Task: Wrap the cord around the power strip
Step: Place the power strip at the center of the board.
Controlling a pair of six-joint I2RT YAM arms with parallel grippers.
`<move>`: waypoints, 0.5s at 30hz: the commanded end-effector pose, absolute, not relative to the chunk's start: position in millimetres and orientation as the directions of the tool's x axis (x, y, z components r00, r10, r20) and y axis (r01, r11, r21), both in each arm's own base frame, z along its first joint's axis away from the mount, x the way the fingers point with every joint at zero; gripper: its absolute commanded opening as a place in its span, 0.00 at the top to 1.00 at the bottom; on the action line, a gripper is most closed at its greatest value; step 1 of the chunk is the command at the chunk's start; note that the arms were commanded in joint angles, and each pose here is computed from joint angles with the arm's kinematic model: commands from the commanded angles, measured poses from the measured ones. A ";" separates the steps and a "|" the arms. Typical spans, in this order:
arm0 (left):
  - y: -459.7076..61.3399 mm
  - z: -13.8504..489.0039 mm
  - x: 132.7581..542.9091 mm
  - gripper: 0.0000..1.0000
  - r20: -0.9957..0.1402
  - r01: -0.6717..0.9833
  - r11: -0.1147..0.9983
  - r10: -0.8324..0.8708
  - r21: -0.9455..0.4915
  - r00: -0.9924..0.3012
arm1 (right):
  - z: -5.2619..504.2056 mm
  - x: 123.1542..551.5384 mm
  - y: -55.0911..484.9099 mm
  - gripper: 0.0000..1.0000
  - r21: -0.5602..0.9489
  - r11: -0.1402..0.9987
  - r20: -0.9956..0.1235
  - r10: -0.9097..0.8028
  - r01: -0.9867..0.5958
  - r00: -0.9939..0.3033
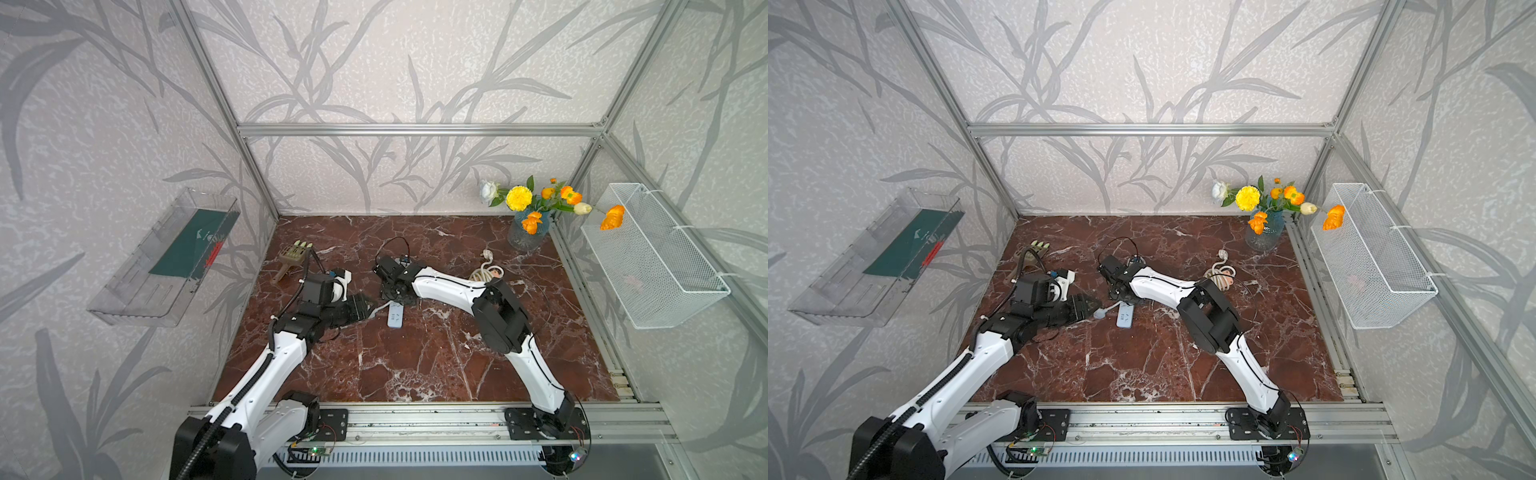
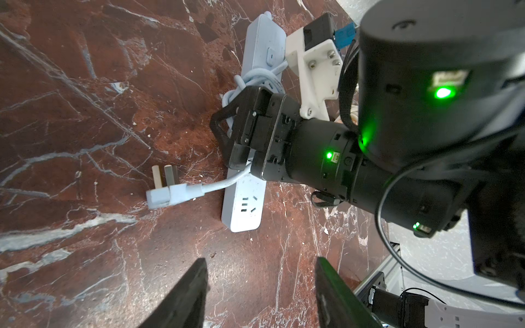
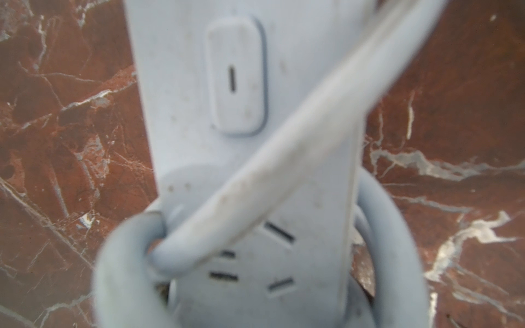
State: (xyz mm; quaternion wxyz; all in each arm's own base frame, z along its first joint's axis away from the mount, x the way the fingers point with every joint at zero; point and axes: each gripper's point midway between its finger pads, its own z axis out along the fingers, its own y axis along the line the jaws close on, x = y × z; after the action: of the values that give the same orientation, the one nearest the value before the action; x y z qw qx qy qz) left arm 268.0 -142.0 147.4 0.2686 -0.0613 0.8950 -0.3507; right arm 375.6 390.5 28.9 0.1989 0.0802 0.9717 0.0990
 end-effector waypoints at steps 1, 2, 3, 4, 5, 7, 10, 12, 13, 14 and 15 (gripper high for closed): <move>-141.6 153.6 272.2 0.41 -0.467 0.104 0.746 -0.296 -0.658 -0.833 | 36.1 380.7 381.8 0.19 0.184 0.977 -0.394 0.173 0.107 -0.903; -141.6 152.9 272.4 0.41 -0.466 0.102 0.745 -0.297 -0.659 -0.834 | 40.0 381.8 383.1 0.18 0.187 0.977 -0.398 0.169 0.101 -0.902; -141.9 153.7 272.7 0.41 -0.467 0.104 0.744 -0.298 -0.660 -0.833 | 42.7 382.3 383.8 0.17 0.186 0.978 -0.401 0.162 0.093 -0.902; -142.0 154.4 272.9 0.41 -0.468 0.105 0.743 -0.298 -0.661 -0.832 | 47.9 383.5 384.9 0.15 0.189 0.978 -0.407 0.157 0.085 -0.900; -142.0 154.5 273.0 0.41 -0.468 0.105 0.744 -0.298 -0.660 -0.832 | 52.7 384.4 385.5 0.12 0.191 0.978 -0.413 0.153 0.078 -0.898; -141.7 155.5 272.5 0.41 -0.472 0.110 0.747 -0.292 -0.656 -0.832 | 63.0 386.5 385.9 0.05 0.196 0.979 -0.430 0.145 0.064 -0.891; -140.6 156.9 273.0 0.41 -0.482 0.116 0.752 -0.288 -0.649 -0.827 | 80.6 389.3 384.8 0.02 0.193 0.980 -0.459 0.124 0.037 -0.880; -140.4 159.2 273.7 0.41 -0.490 0.125 0.754 -0.283 -0.645 -0.824 | 94.1 390.4 381.9 0.01 0.187 0.982 -0.484 0.111 0.022 -0.868; -140.3 162.0 274.5 0.41 -0.499 0.133 0.755 -0.280 -0.642 -0.820 | 102.3 391.3 379.8 0.01 0.175 0.985 -0.504 0.094 0.004 -0.858; -139.8 164.8 275.5 0.41 -0.507 0.140 0.757 -0.276 -0.638 -0.817 | 112.3 392.4 377.2 0.01 0.153 0.988 -0.533 0.070 -0.016 -0.843; -139.5 167.5 276.5 0.41 -0.517 0.150 0.760 -0.270 -0.633 -0.812 | 121.3 393.3 373.8 0.01 0.123 0.992 -0.560 0.043 -0.032 -0.827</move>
State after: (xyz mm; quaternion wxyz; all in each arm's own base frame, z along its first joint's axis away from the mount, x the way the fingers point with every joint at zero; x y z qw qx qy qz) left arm 269.5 -141.2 148.8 0.2757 -0.0530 0.8943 -0.3483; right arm 385.7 383.4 62.2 0.2356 0.0287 0.9685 0.0749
